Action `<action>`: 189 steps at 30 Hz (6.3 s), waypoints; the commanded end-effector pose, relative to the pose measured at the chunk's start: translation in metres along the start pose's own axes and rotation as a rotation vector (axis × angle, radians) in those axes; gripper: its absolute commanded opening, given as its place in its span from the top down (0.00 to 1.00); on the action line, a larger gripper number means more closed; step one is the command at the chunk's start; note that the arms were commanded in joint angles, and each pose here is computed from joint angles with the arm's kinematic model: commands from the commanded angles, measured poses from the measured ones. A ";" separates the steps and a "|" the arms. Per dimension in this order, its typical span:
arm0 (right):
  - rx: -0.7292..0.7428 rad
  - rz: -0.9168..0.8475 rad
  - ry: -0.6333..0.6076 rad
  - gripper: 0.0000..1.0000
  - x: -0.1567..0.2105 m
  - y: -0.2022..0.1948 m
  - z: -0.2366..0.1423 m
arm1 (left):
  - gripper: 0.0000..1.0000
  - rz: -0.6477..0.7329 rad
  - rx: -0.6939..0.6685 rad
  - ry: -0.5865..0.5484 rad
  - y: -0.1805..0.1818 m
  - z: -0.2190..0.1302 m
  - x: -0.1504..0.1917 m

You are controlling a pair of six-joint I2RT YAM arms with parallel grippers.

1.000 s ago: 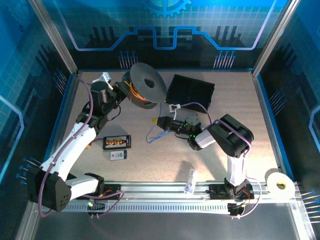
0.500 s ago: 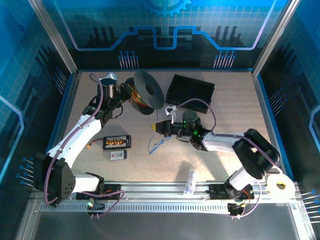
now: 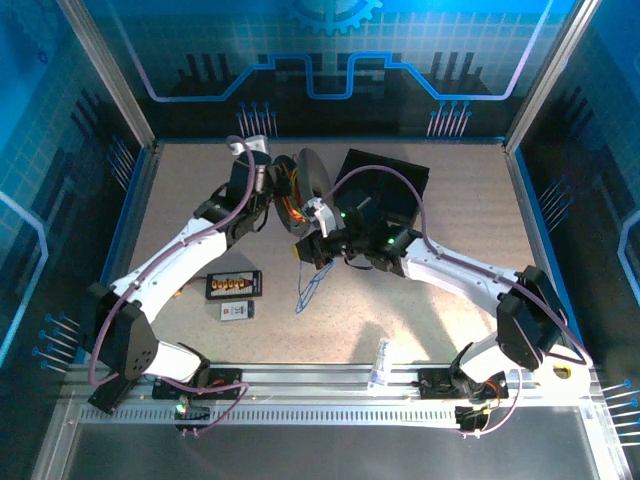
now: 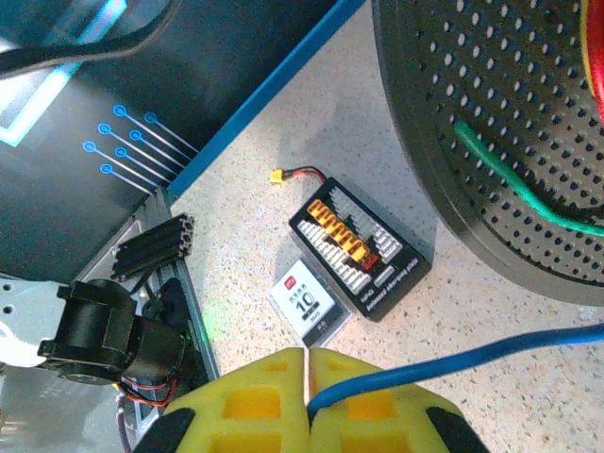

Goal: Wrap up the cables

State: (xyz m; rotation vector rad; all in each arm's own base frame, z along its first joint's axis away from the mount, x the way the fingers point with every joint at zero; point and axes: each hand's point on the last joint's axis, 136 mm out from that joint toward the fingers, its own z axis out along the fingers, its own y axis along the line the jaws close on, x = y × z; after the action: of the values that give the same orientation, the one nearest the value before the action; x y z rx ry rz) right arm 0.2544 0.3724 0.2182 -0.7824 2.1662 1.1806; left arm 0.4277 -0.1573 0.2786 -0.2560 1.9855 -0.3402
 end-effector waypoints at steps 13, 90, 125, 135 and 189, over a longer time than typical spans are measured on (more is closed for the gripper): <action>-0.056 0.105 0.122 0.55 0.065 -0.030 0.014 | 1.00 0.070 -0.068 -0.119 0.005 0.016 -0.015; 0.027 0.640 -0.021 1.00 0.147 -0.097 0.001 | 1.00 0.020 -0.161 -0.154 0.037 0.000 -0.029; 0.219 -0.147 -0.636 1.00 -0.156 0.113 -0.269 | 1.00 0.246 -0.116 -0.023 0.017 0.054 0.019; 0.470 -0.095 -0.712 1.00 -0.233 0.044 -0.322 | 1.00 0.351 0.056 -0.028 -0.018 0.031 0.049; 1.439 0.548 -0.576 1.00 -0.021 -0.245 -0.507 | 1.00 0.529 0.736 0.166 -0.081 -0.112 0.063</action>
State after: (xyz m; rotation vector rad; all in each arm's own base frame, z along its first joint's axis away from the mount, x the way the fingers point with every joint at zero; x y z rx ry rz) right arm 0.3598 -0.1510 0.3088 0.6448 2.1674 -0.1486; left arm 0.3054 -0.2327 0.2272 0.7791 2.0587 -0.5796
